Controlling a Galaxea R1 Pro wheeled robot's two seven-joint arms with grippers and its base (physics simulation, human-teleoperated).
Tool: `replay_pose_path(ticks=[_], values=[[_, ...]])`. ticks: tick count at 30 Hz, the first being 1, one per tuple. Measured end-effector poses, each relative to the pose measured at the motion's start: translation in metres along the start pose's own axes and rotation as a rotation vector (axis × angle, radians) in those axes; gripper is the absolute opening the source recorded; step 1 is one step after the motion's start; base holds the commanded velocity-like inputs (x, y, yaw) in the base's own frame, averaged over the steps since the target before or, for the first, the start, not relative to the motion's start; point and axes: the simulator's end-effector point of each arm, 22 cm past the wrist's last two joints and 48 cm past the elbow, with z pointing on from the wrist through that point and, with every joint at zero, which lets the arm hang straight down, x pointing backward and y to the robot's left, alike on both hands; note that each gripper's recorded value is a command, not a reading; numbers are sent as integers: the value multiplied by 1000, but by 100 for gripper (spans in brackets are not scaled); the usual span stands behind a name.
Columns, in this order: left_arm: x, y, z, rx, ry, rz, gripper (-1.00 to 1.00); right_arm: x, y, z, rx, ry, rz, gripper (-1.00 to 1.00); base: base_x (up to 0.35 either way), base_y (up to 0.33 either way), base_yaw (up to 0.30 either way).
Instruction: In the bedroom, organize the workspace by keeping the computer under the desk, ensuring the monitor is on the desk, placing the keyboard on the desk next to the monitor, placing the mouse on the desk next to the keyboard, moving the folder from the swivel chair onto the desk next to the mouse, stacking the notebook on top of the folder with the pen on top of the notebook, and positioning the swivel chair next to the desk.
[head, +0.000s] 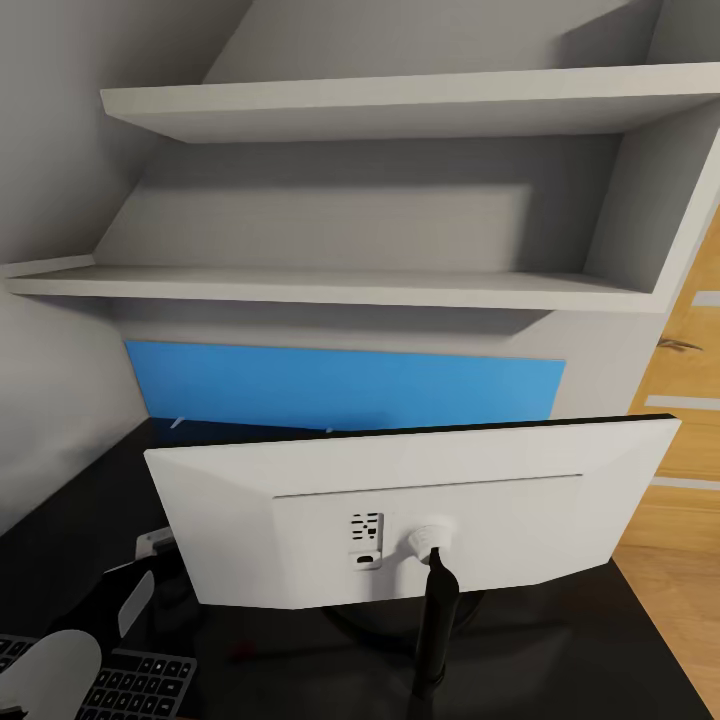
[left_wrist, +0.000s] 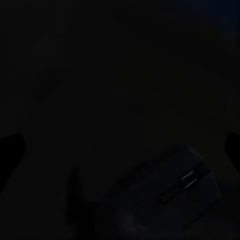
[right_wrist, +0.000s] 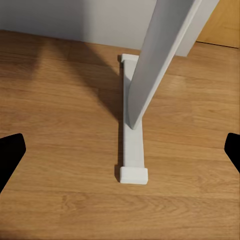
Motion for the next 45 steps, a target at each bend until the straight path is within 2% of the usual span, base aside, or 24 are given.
replay_pose_path(ticks=[45], values=[[5,-4,0,8,12,2,100,0,-1,0,2,0,-1,100,0,0,0]])
